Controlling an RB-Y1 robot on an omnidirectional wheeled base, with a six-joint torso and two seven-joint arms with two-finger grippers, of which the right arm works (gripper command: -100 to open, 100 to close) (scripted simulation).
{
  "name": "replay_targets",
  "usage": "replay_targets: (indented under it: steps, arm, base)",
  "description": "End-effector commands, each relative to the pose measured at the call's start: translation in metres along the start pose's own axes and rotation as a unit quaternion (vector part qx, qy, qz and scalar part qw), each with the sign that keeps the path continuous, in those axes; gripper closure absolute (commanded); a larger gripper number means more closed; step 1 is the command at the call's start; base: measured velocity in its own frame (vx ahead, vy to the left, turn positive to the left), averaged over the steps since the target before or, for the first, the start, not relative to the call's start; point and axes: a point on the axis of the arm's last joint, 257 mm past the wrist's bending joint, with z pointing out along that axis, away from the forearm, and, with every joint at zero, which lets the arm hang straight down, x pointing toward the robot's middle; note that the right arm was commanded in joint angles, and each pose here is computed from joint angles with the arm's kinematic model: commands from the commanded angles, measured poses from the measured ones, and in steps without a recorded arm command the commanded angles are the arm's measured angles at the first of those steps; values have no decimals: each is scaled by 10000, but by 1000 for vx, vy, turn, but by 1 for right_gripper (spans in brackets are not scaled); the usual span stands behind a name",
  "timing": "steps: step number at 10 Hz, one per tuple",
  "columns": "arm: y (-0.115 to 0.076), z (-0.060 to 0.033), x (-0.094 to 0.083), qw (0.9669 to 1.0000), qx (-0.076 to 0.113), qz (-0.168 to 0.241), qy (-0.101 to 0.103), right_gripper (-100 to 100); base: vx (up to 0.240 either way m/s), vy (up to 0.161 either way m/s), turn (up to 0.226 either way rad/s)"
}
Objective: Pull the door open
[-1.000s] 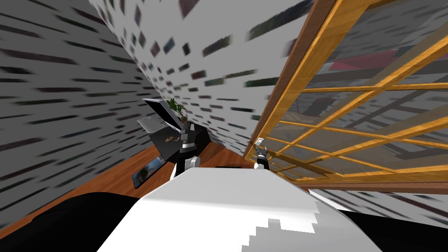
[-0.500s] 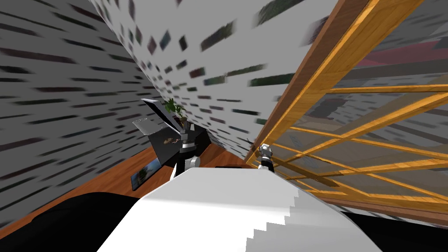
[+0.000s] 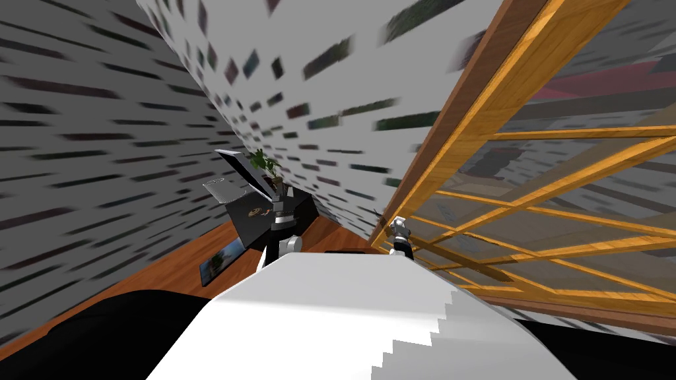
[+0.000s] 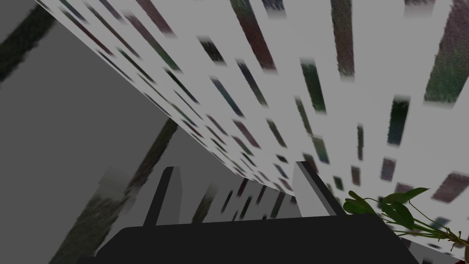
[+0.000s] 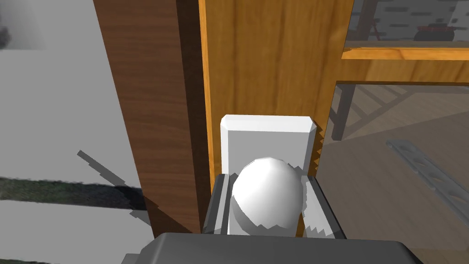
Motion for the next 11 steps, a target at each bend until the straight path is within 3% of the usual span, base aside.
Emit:
replay_targets:
  steps: [1,4,5,6,11]
  arm:
    - [0,11,22,10000,-3,10,31,100]
    - [-146,0,17,9997,257,36,17,100]
    - [-146,0,17,9997,257,36,17,100]
    - [-242,-4,26,9991,425,59,24,100]
    - [-489,-34,41,9963,855,120,26,100]
  base:
    - [0,0,0]
    - [-183,-11,63]
    - [-147,20,24]
    - [-190,31,48]
    - [-233,-26,66]
